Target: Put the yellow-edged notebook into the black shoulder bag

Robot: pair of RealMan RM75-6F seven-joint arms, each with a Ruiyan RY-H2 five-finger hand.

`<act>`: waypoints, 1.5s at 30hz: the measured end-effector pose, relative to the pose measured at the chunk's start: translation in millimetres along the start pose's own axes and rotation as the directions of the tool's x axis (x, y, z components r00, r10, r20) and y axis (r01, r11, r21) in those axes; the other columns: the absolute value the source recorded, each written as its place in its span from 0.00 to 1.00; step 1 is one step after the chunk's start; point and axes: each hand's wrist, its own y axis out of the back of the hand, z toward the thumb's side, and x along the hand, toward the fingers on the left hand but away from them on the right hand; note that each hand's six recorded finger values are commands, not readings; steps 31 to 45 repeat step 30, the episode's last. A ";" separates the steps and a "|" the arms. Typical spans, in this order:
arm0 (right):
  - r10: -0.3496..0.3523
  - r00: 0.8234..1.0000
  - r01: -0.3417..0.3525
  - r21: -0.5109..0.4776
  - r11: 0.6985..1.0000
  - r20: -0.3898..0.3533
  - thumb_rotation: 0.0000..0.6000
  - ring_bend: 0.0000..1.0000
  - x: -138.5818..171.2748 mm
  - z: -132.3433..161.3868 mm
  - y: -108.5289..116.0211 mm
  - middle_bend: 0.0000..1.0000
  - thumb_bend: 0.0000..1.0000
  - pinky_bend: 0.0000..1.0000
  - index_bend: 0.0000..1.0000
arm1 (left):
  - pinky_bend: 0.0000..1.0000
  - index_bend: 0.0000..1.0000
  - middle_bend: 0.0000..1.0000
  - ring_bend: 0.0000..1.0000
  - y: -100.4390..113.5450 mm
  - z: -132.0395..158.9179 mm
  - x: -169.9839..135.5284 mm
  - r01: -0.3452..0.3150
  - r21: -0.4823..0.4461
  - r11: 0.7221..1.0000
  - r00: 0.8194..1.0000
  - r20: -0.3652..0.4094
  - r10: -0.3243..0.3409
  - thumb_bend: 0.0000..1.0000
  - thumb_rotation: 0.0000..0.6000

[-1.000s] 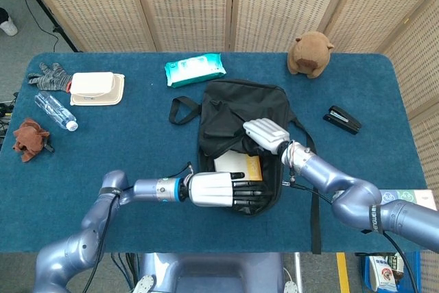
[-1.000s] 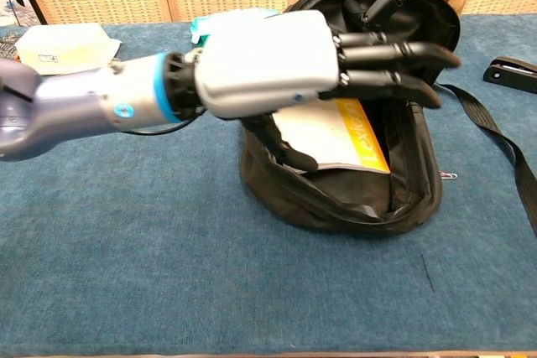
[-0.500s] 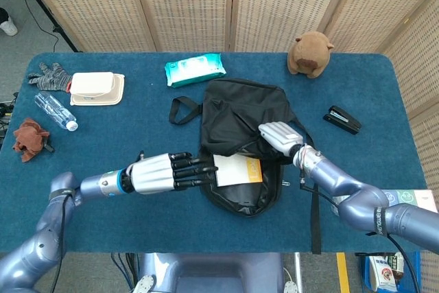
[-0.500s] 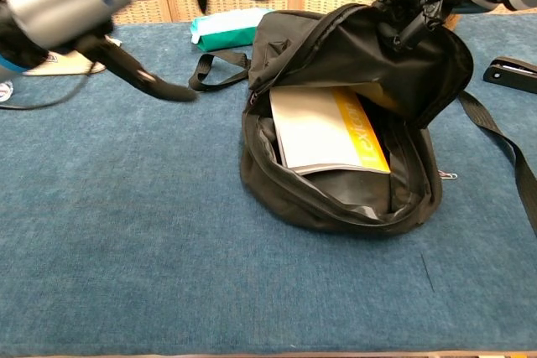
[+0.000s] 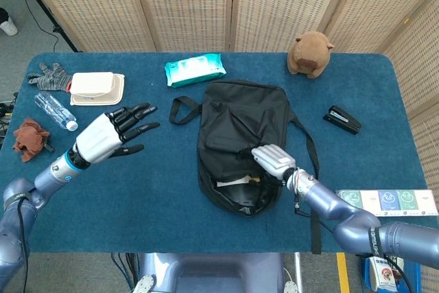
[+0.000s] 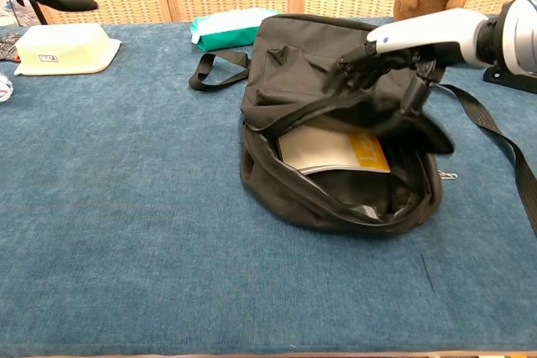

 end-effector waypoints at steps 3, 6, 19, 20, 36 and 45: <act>-0.009 1.000 0.009 0.004 1.000 -0.017 1.00 0.00 5.9 6.9 -2.6 0.00 0.00 0.00 0.00 | 0.35 0.22 0.01 0.06 1.7 -14.6 -12.1 0.002 -0.035 0.999 0.995 -0.103 -0.005 0.00 1.00; -0.046 0.998 0.047 0.030 0.998 -0.030 1.00 0.00 14.7 10.4 0.7 0.00 0.00 0.00 0.00 | 0.30 0.21 0.00 0.04 2.5 -25.6 -25.9 0.008 -0.073 0.997 0.981 -0.194 -0.022 0.00 1.00; -0.499 0.865 0.456 0.330 0.827 0.055 1.00 0.00 113.9 -62.5 38.5 0.00 0.00 0.00 0.00 | 0.15 0.00 0.00 0.00 34.8 -25.2 -128.0 -0.032 -0.155 0.987 0.735 -0.673 -0.082 0.00 1.00; -0.533 0.842 0.474 0.357 0.805 0.084 1.00 0.00 127.2 -77.0 37.4 0.00 0.00 0.00 0.00 | 0.15 0.00 0.00 0.00 38.5 -22.7 -136.6 -0.023 -0.150 0.988 0.702 -0.706 -0.090 0.00 1.00; -0.653 0.698 0.515 0.427 0.743 0.294 1.00 0.00 198.5 -148.1 7.6 0.00 0.00 0.00 0.00 | 0.13 0.00 0.00 0.00 66.7 -2.5 -217.1 0.111 -0.153 0.982 0.397 -0.899 -0.185 0.00 1.00; -0.653 0.698 0.515 0.427 0.743 0.294 1.00 0.00 198.5 -148.1 7.6 0.00 0.00 0.00 0.00 | 0.13 0.00 0.00 0.00 66.7 -2.5 -217.1 0.111 -0.153 0.982 0.397 -0.899 -0.185 0.00 1.00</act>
